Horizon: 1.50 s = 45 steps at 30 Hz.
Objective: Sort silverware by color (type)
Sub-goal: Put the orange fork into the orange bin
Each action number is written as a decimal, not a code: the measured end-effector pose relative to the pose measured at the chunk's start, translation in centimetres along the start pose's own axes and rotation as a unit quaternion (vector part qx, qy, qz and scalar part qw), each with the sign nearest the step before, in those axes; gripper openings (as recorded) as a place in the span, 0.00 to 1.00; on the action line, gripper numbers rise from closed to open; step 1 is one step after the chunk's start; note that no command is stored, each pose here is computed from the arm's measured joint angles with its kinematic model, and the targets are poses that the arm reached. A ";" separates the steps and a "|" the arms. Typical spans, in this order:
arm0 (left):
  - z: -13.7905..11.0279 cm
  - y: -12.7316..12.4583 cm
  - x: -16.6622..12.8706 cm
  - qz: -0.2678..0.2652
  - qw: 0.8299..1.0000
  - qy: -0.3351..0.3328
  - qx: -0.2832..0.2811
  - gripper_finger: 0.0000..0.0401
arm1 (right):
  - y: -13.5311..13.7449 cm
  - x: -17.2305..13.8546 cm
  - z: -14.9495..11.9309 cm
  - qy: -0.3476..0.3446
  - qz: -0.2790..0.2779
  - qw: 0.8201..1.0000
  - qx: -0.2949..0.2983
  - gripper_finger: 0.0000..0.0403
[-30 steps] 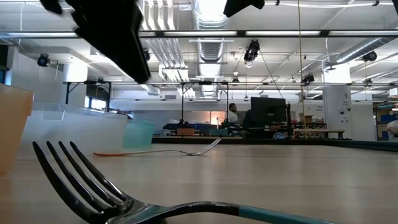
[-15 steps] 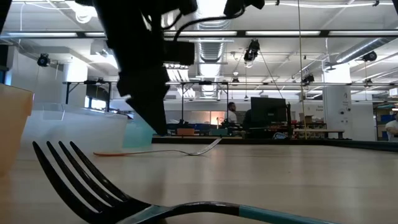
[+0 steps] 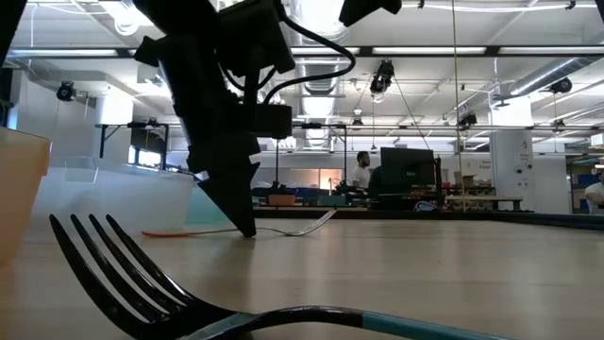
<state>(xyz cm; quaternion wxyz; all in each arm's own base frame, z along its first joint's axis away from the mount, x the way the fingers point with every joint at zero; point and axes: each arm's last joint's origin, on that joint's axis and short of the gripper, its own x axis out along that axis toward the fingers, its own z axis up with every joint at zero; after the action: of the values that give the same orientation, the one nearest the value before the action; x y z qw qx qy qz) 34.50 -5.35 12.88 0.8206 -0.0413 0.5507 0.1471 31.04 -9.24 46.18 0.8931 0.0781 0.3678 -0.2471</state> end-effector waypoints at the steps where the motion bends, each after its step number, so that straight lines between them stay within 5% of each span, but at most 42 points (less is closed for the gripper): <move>1: -0.2 0.2 0.2 -0.007 1.000 0.000 -0.003 0.43 | 0.0 0.0 0.0 0.000 0.000 1.000 0.000 0.21; 6: -0.6 0.4 0.8 -0.025 1.000 -0.001 -0.016 0.36 | 0.0 0.0 0.0 0.000 0.000 1.000 0.000 0.18; 13: 0.0 0.1 0.7 -0.026 0.999 -0.018 -0.024 0.03 | 0.0 0.0 0.0 0.000 0.000 1.000 0.000 0.17; 19: 0.8 -0.7 -0.2 -0.030 0.999 -0.028 -0.017 0.01 | 0.0 0.0 0.0 0.000 0.000 1.000 0.000 0.19; 30: 1.3 -7.7 -11.0 0.009 0.993 -0.098 0.067 0.00 | 0.0 0.0 0.0 0.000 0.000 1.000 0.000 0.19; 37: -5.0 -13.6 -18.1 0.040 0.994 -0.094 0.032 0.00 | 0.0 0.0 0.0 0.000 0.000 1.000 0.000 0.17; 45: -13.3 -17.6 -22.1 -0.027 0.996 -0.062 -0.060 0.00 | 0.0 0.0 0.0 0.000 0.000 1.000 0.000 0.17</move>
<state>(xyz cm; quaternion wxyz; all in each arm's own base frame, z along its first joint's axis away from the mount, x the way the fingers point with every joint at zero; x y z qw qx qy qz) 19.95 -29.51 26.29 0.8530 -0.0958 0.4875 0.1597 31.04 -9.24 46.18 0.8931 0.0784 0.3676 -0.2473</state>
